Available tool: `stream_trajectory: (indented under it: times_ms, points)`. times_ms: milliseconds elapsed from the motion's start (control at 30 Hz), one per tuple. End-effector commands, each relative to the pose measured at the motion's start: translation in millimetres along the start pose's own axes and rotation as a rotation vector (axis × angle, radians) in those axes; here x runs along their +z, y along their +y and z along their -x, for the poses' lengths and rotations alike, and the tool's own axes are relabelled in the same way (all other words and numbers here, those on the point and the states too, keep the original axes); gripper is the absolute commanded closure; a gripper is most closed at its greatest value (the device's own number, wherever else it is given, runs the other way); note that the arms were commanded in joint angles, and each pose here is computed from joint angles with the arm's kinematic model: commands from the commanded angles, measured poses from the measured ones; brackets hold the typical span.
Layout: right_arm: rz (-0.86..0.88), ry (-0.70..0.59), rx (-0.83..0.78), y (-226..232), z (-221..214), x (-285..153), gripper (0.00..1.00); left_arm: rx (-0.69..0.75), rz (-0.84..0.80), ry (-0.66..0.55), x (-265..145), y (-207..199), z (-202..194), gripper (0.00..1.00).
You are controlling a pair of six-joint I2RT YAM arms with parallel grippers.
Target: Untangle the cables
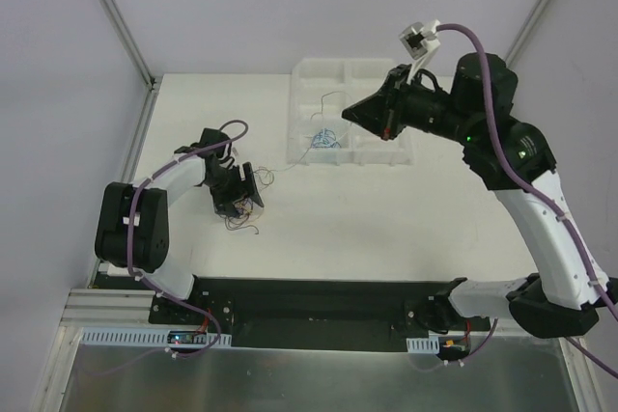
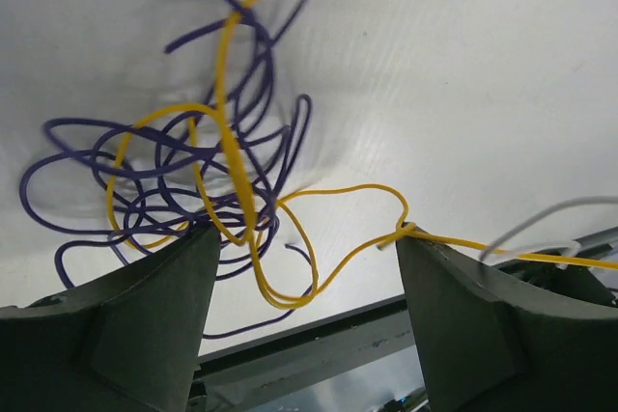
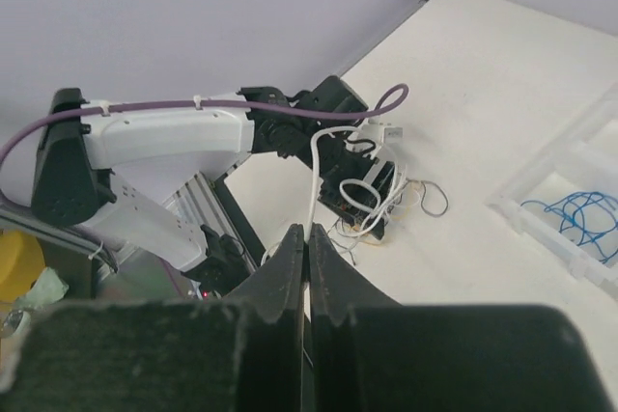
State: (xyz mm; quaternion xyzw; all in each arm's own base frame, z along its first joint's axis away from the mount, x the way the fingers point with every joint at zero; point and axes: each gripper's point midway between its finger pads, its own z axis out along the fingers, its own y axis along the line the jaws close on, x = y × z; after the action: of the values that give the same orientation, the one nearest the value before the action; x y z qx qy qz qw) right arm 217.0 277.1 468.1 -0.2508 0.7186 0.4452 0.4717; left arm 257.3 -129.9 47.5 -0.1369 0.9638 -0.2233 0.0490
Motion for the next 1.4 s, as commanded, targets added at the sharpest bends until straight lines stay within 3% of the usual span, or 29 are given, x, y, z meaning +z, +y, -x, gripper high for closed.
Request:
stream_trajectory:
  times_ms: [0,133,367,533,733,1000,1367]
  points:
    - [0.043,-0.230,-0.058,40.1,57.5,-61.9,0.99,-0.010,0.069,-0.005,3.2,23.4,8.3,0.27]
    - [0.007,-0.336,-0.107,48.2,71.9,-94.6,0.99,-0.065,0.086,0.052,14.2,41.2,11.9,0.30]
    - [-0.066,-0.278,-0.081,19.5,43.1,-78.8,0.99,-0.037,0.035,-0.050,-22.7,13.4,35.5,0.27]
    - [-0.074,-0.198,-0.070,2.9,22.7,-60.5,0.99,0.008,-0.103,-0.179,-79.8,-39.0,38.9,0.22]
    - [-0.039,-0.112,-0.003,-6.8,-1.0,-44.1,0.99,0.116,-0.268,-0.295,-138.3,-111.8,11.7,0.18]
    - [0.059,-0.023,0.050,1.1,-24.5,-33.6,0.99,0.406,-0.676,-0.367,-216.1,-226.1,-32.0,0.18]
    - [0.144,0.013,0.101,11.2,-31.9,-26.6,0.99,0.628,-0.893,-0.459,-252.2,-280.7,-74.9,0.17]
